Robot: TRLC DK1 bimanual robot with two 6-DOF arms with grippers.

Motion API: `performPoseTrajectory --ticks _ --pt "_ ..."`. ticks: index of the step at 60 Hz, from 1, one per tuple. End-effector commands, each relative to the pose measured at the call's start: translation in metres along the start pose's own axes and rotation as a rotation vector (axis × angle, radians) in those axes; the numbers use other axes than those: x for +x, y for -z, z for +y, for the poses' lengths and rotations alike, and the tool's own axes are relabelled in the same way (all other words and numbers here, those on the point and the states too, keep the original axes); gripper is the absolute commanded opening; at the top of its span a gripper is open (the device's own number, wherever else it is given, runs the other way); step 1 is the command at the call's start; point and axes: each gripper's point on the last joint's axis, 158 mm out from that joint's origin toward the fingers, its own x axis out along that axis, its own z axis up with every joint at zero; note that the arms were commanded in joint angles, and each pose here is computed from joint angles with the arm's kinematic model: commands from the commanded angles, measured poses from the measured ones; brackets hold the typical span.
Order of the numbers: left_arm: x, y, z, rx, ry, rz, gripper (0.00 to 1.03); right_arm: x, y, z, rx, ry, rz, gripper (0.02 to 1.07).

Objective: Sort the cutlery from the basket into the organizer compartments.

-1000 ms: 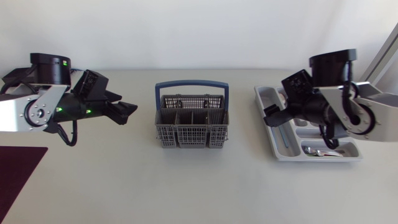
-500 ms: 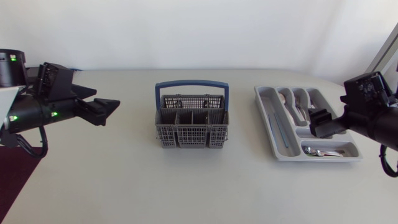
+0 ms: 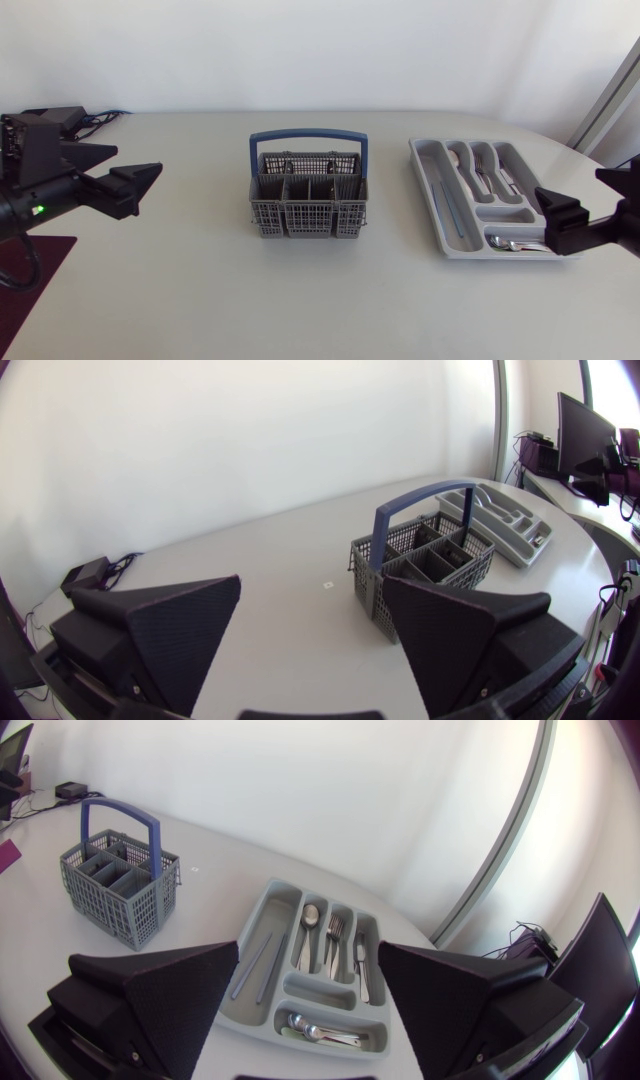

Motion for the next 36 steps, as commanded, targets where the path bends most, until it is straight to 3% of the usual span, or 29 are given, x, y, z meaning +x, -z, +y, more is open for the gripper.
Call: performPoseTrajectory --ticks 1,36 --pt "-0.008 0.009 0.000 -0.020 -0.020 -0.008 0.98 -0.007 0.009 0.002 0.002 0.008 -0.014 1.02" --pt "-0.042 0.023 0.001 -0.046 -0.132 -0.150 0.98 -0.001 0.037 0.022 0.200 0.023 -0.177 1.02"
